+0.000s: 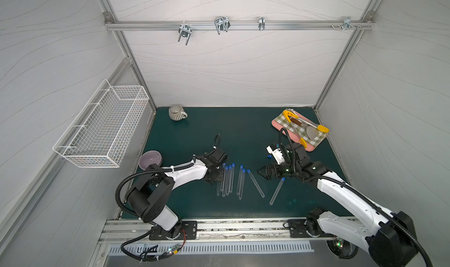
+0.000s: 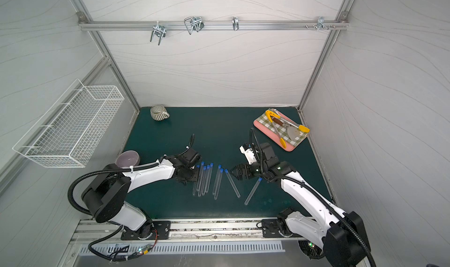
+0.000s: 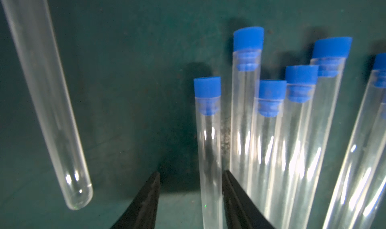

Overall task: Remove stoppers from test tubes
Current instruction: Pick up the test tube at the center of the board.

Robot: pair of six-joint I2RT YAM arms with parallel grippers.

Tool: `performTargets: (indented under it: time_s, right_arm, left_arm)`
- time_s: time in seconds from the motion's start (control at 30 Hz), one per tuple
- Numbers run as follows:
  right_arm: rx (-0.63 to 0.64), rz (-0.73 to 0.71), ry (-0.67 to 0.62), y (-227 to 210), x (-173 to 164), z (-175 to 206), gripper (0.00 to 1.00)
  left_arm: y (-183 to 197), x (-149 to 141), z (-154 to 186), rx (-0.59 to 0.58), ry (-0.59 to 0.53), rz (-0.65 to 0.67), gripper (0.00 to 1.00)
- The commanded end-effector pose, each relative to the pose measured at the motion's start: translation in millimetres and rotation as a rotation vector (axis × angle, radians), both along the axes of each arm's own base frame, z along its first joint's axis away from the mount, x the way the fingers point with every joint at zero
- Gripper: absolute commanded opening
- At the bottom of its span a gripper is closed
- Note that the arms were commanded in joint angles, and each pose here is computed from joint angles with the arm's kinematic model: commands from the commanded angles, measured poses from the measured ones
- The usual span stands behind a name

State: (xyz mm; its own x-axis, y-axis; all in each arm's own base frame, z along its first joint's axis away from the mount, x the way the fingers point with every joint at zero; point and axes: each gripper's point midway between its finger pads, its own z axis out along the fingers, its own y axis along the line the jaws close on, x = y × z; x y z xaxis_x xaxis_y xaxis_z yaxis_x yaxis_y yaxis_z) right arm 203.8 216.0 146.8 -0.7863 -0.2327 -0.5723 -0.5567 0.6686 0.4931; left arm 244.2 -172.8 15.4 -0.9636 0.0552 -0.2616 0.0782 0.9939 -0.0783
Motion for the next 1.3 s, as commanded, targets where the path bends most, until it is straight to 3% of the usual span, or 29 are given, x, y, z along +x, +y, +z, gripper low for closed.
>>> performTargets:
  time_s: [0.0,0.57,0.77,0.93,1.17,1.27]
  right_arm:
    - [-0.015,0.012,0.0,-6.1,-5.5,-2.9,0.99]
    - [-0.009,0.002,-0.002,-9.2,-4.3,-2.3,0.99]
    - [-0.005,0.004,0.002,-9.1,-5.0,-1.4,0.99]
    - [0.006,0.012,0.004,-7.6,-4.8,1.6,0.99]
    - [0.067,0.04,0.034,-0.7,-7.0,8.7,0.99]
    - [0.111,0.068,0.049,5.6,-9.2,14.5,0.99]
  left_arm:
    - [4.5,-1.6,-9.7,0.048,0.016,0.013,0.49]
    - [3.4,-1.5,-18.3,0.072,0.038,0.002,0.28]
    - [-0.5,1.2,-7.1,0.053,0.024,-0.005,0.14]
    - [-2.3,8.2,18.2,0.041,-0.025,-0.031,0.0]
    - [1.9,12.7,70.1,0.019,-0.144,-0.084,0.0]
    - [-5.7,6.8,96.1,-0.06,-0.195,-0.138,0.0]
